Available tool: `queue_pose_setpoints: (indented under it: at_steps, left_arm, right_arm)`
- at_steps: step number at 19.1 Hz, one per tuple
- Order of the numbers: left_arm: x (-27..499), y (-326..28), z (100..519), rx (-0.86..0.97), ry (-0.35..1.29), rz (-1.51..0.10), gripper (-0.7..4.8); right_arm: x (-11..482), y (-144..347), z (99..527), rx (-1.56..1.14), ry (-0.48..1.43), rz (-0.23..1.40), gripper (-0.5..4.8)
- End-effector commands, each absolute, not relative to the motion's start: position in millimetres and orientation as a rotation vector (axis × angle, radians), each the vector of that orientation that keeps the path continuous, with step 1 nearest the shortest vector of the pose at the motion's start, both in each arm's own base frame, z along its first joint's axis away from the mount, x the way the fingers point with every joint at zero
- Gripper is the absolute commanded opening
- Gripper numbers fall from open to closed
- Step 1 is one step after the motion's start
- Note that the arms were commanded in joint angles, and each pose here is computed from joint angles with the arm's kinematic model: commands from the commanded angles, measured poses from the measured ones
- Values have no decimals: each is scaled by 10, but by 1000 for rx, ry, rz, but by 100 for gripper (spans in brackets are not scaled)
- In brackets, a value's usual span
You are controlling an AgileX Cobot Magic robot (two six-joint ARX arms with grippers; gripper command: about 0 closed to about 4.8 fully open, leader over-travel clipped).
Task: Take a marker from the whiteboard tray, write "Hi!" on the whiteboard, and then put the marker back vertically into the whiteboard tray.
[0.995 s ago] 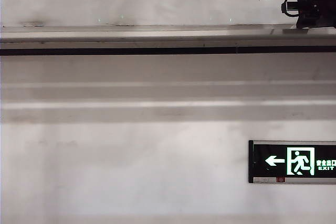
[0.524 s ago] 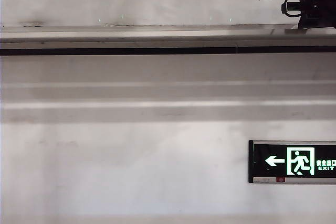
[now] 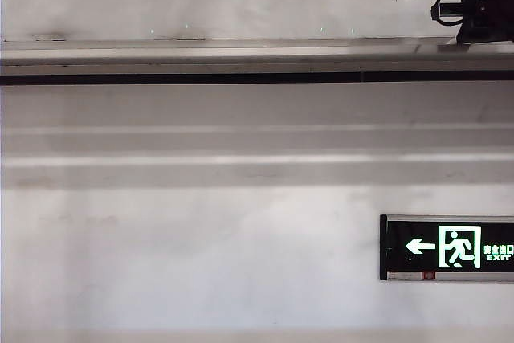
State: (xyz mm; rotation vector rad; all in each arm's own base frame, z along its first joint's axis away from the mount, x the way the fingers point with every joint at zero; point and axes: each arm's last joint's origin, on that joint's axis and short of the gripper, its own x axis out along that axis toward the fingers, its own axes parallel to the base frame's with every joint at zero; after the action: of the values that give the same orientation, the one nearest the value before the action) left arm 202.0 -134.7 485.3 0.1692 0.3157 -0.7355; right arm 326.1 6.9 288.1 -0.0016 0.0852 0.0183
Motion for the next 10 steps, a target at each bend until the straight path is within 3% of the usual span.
queue_pose_setpoints:
  at_steps: [1,10]
  left_arm:
    - [1999,-1336,4880,169,303,-741,-6]
    - [1998,-1335,4883,169,301,-742,-6]
  right_arm:
    - [3176,67,2981,-33,91,18,-1]
    - [2616,60,3480,-26,24,20,-1]
